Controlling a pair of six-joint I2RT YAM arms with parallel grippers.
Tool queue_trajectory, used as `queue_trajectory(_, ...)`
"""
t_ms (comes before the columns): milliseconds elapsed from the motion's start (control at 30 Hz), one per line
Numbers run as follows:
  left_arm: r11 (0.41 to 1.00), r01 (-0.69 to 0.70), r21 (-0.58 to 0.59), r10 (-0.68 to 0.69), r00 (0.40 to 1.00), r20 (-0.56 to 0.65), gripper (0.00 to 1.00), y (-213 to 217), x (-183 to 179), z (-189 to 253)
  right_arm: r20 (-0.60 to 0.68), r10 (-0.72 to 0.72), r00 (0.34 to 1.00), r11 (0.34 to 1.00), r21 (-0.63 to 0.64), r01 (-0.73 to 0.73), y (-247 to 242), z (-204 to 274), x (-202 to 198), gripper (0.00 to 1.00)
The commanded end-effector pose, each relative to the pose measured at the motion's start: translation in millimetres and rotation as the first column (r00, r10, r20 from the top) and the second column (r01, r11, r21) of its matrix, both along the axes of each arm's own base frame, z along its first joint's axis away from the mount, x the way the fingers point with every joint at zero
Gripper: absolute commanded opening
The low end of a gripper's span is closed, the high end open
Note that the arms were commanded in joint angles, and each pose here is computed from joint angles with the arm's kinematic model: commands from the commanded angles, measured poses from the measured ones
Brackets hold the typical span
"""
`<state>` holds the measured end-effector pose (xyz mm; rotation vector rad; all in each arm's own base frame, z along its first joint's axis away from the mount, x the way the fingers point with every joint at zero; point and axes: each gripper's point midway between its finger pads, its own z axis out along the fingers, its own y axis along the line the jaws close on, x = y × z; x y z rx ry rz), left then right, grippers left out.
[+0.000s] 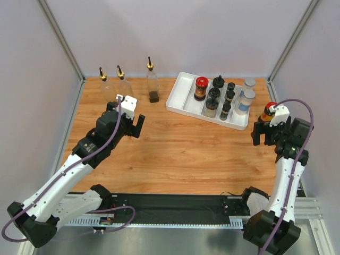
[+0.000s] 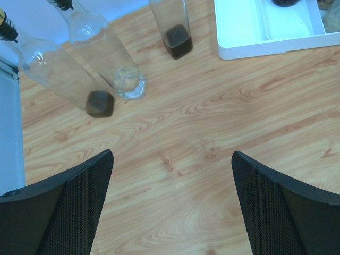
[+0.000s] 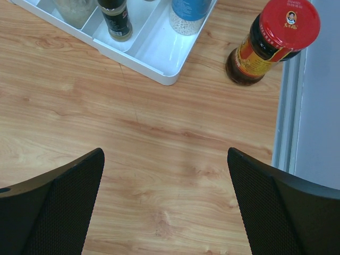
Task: Organize the condiment bottles
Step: Place the bottle in the storage box, then pick up the bottle from the center of the board.
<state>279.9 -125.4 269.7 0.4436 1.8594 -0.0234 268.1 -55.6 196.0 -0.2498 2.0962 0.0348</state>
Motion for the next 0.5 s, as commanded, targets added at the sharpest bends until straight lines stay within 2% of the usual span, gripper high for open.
queue_trajectory(0,0.997,0.024,-0.079,-0.021,0.999,0.042,1.0,-6.6,10.4,26.4,0.013,0.002,1.0,1.0,0.016,-0.003,-2.4,-0.4,0.7,1.0)
queue_trajectory(467,0.991,-0.019,-0.135,0.016,0.999,-0.029,1.0,4.2,26.7,6.7,-0.008,-0.033,0.999,0.999,0.029,0.034,-15.4,-10.3,-0.7,1.0)
